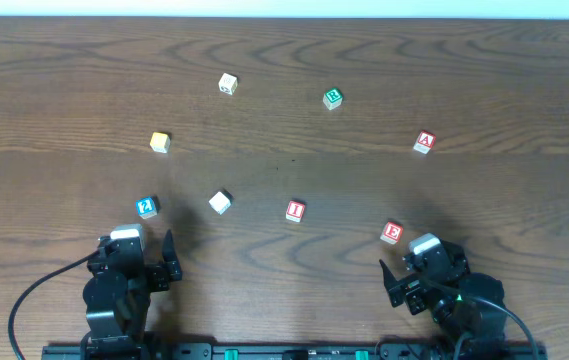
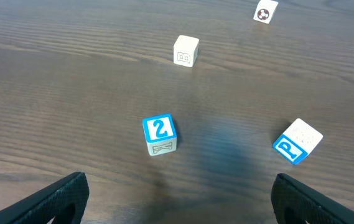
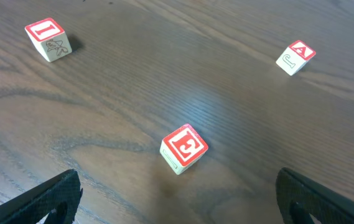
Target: Spell out Ai2
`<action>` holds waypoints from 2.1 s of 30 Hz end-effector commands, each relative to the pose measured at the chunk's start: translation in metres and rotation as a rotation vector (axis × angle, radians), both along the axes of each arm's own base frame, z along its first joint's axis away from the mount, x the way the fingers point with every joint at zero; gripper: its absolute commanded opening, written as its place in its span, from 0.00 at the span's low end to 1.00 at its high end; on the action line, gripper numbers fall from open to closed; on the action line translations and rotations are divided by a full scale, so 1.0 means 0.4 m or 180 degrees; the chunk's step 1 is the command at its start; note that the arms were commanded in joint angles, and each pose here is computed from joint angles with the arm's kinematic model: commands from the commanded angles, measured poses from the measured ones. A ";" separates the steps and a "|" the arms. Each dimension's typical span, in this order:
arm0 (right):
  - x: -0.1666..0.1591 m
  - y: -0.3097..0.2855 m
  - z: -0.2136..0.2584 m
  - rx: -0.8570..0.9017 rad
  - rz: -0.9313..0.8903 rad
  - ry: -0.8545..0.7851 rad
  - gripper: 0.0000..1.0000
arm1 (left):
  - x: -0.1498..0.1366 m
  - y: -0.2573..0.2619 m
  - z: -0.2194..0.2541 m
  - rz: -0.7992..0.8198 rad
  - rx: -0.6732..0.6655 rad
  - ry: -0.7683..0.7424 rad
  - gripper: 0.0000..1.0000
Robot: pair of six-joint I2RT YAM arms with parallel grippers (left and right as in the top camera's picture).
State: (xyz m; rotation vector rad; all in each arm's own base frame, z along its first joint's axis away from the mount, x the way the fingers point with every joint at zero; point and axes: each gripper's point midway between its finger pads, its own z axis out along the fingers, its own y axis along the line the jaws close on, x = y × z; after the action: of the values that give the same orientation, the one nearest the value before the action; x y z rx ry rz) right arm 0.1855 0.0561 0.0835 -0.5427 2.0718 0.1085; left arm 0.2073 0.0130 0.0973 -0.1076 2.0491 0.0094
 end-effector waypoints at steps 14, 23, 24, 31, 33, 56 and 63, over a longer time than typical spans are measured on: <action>0.001 -0.007 -0.011 -0.0041 -0.0027 0.0003 0.99 | 0.000 0.008 -0.007 0.0055 0.0009 0.0002 0.95; 0.003 0.001 -0.004 0.0003 0.0021 -0.0028 0.99 | 0.000 0.008 -0.007 0.0055 0.0009 0.0002 0.95; 0.004 0.020 0.009 0.0162 0.0085 -0.0053 0.99 | 0.000 0.008 -0.007 0.0056 0.0008 0.0002 0.95; -0.017 0.159 0.147 0.2252 0.0272 0.0333 0.99 | 0.000 0.008 -0.007 0.0055 0.0009 0.0002 0.95; -0.034 0.188 0.179 0.2860 0.0269 0.0680 0.99 | 0.000 0.008 -0.007 0.0054 0.0008 0.0002 0.95; 0.107 0.311 0.332 0.2954 0.0551 0.1483 0.99 | 0.000 0.008 -0.007 0.0054 0.0008 0.0002 0.95; 0.156 0.411 0.241 0.1969 0.0034 0.1950 0.99 | 0.000 0.008 -0.007 0.0055 0.0009 0.0002 0.95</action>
State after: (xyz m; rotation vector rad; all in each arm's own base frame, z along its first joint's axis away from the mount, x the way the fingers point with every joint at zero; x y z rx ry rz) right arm 0.2317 0.2147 0.1859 -0.0899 2.4202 1.2182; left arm 0.2072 0.0135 0.0972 -0.1095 2.0494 0.0125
